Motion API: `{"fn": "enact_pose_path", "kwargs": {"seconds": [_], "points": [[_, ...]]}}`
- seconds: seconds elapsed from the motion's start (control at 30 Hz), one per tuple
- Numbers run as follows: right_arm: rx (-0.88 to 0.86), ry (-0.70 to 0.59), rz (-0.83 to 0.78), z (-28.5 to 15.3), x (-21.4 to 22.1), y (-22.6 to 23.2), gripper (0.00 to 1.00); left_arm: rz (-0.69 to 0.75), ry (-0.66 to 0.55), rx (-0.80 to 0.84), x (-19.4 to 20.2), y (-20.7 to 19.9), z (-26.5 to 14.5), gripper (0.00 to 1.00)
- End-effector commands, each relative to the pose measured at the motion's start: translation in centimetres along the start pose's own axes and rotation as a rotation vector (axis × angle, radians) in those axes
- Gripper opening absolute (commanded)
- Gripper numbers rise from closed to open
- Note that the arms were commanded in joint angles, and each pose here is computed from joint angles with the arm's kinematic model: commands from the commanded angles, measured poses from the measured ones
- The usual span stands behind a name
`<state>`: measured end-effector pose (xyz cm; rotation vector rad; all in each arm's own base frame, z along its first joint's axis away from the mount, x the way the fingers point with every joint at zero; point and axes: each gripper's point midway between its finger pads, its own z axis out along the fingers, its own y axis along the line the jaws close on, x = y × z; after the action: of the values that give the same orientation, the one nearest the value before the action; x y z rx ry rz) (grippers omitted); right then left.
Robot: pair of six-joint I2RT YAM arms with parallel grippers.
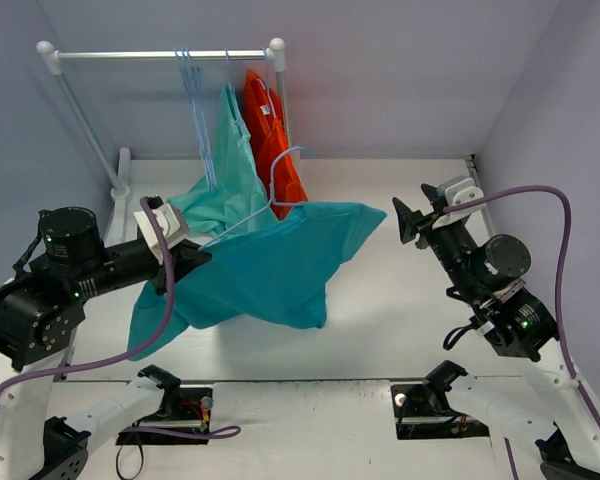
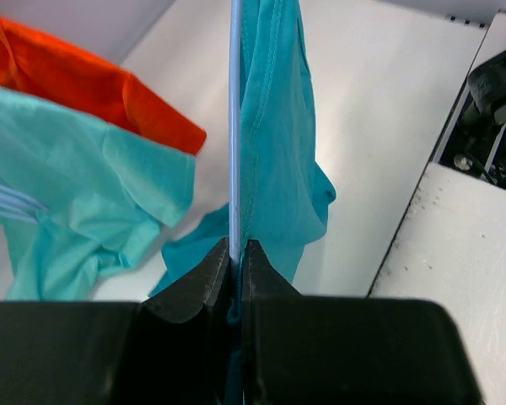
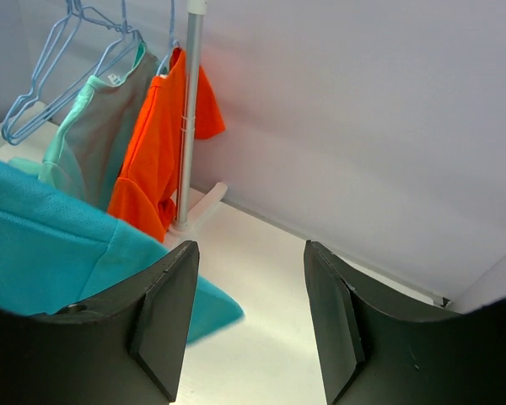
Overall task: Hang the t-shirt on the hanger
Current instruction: Place the T-shirt on the hanger, then place the hanger at the clothesline.
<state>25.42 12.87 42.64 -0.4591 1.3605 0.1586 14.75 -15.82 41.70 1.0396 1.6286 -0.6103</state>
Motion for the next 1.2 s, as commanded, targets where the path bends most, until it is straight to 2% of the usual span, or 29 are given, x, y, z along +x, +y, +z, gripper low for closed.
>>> {"fn": "enact_pose_path", "kwargs": {"seconds": [0.0,0.2,0.6,0.97,1.17], "points": [[0.049,-0.042,0.030,0.5,-0.9,-0.7,0.50,-0.078,0.089,-0.069,2.9,0.8,0.2,0.00],[0.037,-0.022,0.036,0.8,0.0,-0.3,0.51,-0.150,0.208,-0.149,6.8,1.0,-0.8,0.00],[0.019,0.006,0.044,1.6,1.0,0.4,0.51,-0.206,0.388,-0.330,10.3,2.7,-3.4,0.00],[0.001,0.022,0.053,2.0,1.6,1.0,0.51,-0.230,0.430,-0.560,10.5,5.7,-5.6,0.00],[0.001,0.028,0.053,2.0,1.9,1.0,0.52,-0.231,0.472,-0.624,11.2,6.7,-6.1,0.00]]}}
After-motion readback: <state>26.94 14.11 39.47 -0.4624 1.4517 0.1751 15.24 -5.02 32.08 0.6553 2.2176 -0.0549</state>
